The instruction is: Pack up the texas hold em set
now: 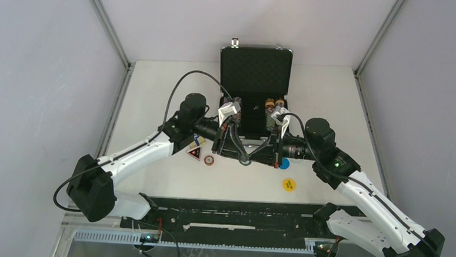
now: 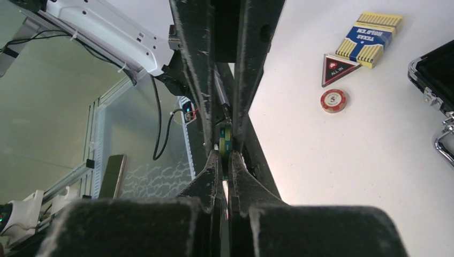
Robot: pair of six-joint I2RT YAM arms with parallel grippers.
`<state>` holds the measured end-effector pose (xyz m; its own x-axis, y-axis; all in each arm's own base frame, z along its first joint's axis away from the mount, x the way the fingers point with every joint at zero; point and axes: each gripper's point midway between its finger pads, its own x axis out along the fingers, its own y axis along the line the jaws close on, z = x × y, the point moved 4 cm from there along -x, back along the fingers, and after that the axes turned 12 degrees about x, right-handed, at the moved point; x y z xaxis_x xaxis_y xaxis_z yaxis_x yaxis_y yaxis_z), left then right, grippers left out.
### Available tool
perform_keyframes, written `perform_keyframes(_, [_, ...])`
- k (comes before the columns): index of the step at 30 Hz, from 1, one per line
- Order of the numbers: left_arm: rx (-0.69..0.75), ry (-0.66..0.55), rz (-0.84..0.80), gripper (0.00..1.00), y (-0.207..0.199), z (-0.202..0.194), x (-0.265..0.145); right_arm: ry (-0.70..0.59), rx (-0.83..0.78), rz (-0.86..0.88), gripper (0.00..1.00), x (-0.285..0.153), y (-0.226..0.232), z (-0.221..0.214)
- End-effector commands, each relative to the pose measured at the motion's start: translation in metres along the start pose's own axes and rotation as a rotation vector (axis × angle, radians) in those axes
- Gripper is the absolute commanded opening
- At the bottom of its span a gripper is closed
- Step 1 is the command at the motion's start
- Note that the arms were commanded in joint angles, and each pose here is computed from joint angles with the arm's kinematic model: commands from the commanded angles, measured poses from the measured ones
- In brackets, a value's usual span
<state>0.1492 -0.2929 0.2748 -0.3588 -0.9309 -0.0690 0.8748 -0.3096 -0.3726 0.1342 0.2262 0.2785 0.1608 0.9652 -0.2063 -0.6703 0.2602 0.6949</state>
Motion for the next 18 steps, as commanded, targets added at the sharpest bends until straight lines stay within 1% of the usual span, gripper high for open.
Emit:
perform_keyframes(1, [0.136,-0.052,0.035,0.39,-0.005,0.037,-0.006,-0.076,-0.084,-0.057,0.00,0.001,-0.012,0.009])
perform_keyframes(4, [0.065,-0.062,0.152,0.69,0.016,0.026,-0.017,-0.123,-0.142,-0.108,0.00,-0.001,-0.019,0.018])
perform_keyframes(6, [0.010,-0.087,0.247,0.80,0.035,0.014,-0.029,-0.143,-0.170,-0.157,0.00,-0.002,-0.028,0.023])
perform_keyframes(7, [-0.017,-0.105,0.286,0.84,0.043,0.008,-0.034,-0.148,-0.185,-0.183,0.00,-0.003,-0.033,0.026])
perform_keyframes(11, [-0.167,-0.206,0.401,0.85,0.073,-0.005,-0.051,-0.139,-0.248,-0.314,0.00,-0.004,-0.063,0.032])
perform_keyframes(13, [-0.203,-0.224,0.445,0.85,0.087,-0.012,-0.051,-0.103,-0.295,-0.394,0.00,-0.004,-0.079,0.037])
perform_keyframes(15, [-0.269,-0.237,0.484,0.86,0.098,-0.019,-0.051,-0.053,-0.310,-0.501,0.00,-0.005,-0.099,0.042])
perform_keyframes(18, [-0.305,-0.228,0.487,0.86,0.101,-0.032,-0.051,0.073,-0.340,-0.611,0.00,-0.004,-0.127,0.044])
